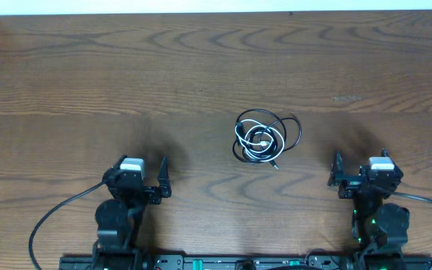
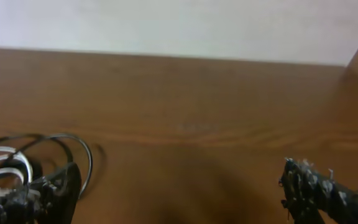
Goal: Untangle cables
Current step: 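Move the left gripper to the cable bundle and grasp the cables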
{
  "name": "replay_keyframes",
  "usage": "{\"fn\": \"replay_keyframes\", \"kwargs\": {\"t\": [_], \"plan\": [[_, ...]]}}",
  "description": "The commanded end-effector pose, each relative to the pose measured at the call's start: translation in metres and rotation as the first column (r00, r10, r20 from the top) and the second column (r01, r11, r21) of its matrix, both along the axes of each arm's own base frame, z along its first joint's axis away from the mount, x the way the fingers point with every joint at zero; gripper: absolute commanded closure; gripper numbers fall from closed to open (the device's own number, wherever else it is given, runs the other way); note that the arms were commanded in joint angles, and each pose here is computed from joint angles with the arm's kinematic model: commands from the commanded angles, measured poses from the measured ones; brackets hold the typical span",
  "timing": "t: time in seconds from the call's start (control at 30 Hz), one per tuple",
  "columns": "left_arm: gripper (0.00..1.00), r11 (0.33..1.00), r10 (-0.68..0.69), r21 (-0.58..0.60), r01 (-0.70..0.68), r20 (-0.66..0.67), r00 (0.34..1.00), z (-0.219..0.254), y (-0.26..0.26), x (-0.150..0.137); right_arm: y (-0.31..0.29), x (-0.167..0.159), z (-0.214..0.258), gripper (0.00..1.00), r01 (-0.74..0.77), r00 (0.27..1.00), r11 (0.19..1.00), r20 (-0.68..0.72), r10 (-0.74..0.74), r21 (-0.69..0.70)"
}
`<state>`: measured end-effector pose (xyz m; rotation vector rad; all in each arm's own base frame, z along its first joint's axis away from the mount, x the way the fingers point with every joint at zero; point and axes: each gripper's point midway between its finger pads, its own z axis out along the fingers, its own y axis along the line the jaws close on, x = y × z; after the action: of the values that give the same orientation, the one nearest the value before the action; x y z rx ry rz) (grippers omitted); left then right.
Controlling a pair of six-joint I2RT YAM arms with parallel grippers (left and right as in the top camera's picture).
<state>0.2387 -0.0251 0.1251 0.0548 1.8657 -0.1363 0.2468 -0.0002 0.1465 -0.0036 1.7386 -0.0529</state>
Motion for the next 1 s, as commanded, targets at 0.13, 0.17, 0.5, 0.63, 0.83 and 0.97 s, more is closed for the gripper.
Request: {"fn": "replay_keyframes", "kwargs": {"t": [0.13,0.17,0.5,0.63,0.83,0.97], "plan": [[0.02,0.998,0.001,-0.066,-0.011,-0.154,0.988,0.015,-0.004,0.008,-0.001,0.011,0.02,0.01,0.018,0.995,1.0,-0.1,-0.017,0.011],[0.02,0.998,0.001,-0.065,-0.012,-0.178,0.984,0.015,-0.004,0.009,-0.001,0.014,0.02,0.01,0.018,0.992,1.0,-0.123,-0.017,0.009],[0.02,0.971,-0.18,-0.22,0.09,-0.435,0.882,0.022,-0.04,0.031,0.02,0.046,0.001,0.01,-0.075,0.914,0.996,-0.397,0.085,0.041],[0.02,0.957,-0.171,-0.291,-0.012,-0.598,0.783,0.012,-0.043,0.016,0.04,0.055,0.006,0.01,-0.16,0.873,0.981,-0.448,0.192,0.108],[0.02,0.959,-0.113,-0.267,-0.091,-0.658,0.745,0.001,-0.034,0.006,0.083,0.055,0.027,0.01,-0.368,0.833,0.9,-0.348,0.431,0.232],[0.02,0.955,-0.112,-0.286,-0.083,-0.603,0.79,0.011,-0.035,0.022,0.101,0.055,0.045,0.01,-0.47,0.805,0.843,-0.264,0.531,0.26]]}}
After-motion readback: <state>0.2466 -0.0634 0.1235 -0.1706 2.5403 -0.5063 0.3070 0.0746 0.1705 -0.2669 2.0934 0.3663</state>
